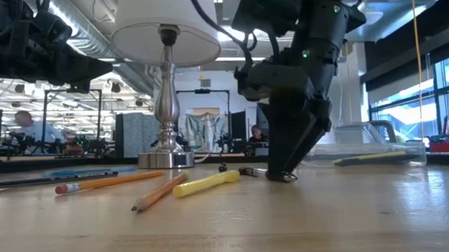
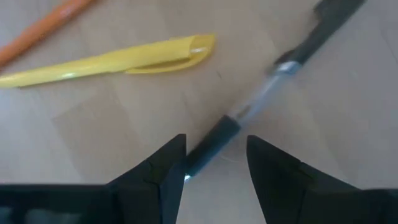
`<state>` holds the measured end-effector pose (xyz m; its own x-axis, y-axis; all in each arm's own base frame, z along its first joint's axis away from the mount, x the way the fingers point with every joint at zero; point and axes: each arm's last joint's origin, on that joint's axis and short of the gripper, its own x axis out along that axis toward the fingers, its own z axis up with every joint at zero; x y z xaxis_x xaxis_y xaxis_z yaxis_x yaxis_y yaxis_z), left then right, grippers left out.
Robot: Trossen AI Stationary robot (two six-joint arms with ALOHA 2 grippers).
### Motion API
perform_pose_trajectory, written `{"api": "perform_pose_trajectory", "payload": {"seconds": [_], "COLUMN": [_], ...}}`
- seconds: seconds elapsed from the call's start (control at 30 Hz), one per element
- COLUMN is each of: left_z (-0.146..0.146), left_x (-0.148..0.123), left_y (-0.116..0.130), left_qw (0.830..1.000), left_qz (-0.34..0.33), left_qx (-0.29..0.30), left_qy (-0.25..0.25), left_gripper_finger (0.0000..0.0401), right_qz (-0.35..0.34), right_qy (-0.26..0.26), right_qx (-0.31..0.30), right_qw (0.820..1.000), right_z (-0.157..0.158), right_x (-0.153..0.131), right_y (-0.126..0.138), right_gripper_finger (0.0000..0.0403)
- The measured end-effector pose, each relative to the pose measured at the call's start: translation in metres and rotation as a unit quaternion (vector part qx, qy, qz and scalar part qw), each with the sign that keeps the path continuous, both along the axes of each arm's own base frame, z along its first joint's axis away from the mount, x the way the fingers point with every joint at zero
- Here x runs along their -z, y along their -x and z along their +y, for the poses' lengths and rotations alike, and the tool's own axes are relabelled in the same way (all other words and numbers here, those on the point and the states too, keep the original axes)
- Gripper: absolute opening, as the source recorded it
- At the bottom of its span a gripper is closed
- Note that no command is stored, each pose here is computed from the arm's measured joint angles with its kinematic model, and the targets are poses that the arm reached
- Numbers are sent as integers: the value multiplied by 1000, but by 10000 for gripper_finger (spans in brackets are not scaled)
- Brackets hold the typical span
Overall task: Pick & place school supplies into a supply box
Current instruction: Put the black pen into the transparent supply box
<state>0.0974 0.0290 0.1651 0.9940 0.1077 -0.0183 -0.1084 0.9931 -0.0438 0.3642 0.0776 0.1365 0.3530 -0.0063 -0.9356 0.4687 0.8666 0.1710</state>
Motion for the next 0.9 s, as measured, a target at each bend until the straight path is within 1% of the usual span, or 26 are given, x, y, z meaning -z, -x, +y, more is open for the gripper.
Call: {"api": "perform_pose_trajectory", "payload": {"seconds": [0.1, 0.3, 0.4, 0.5, 0.63, 0.77, 0.9], "left_z": [0, 0, 0, 0, 0, 0, 0], "left_x": [0, 0, 0, 0, 0, 0, 0], "left_y": [0, 0, 0, 0, 0, 0, 0], "left_qw": [1000, 1000, 1000, 1000, 1000, 1000, 1000], "left_qz": [0, 0, 0, 0, 0, 0, 0], "left_qx": [0, 0, 0, 0, 0, 0, 0], "left_qy": [0, 0, 0, 0, 0, 0, 0], "left_gripper_finger": [8, 7, 8, 7, 7, 8, 6], "right_qz": [6, 8, 10, 20, 32, 38, 41], "right_qy": [3, 30, 35, 45, 53, 55, 62], "right_qx": [-2, -69, -81, -105, -125, -127, -147], "right_qw": [1000, 997, 996, 993, 990, 990, 986], "right_z": [0, 0, 0, -1, -1, -2, -2], "right_x": [3, 5, 5, 6, 7, 7, 7], "right_y": [0, -1, 0, 1, 3, 4, 5], "right_gripper_finger": [171, 171, 171, 166, 143, 107, 67]}}
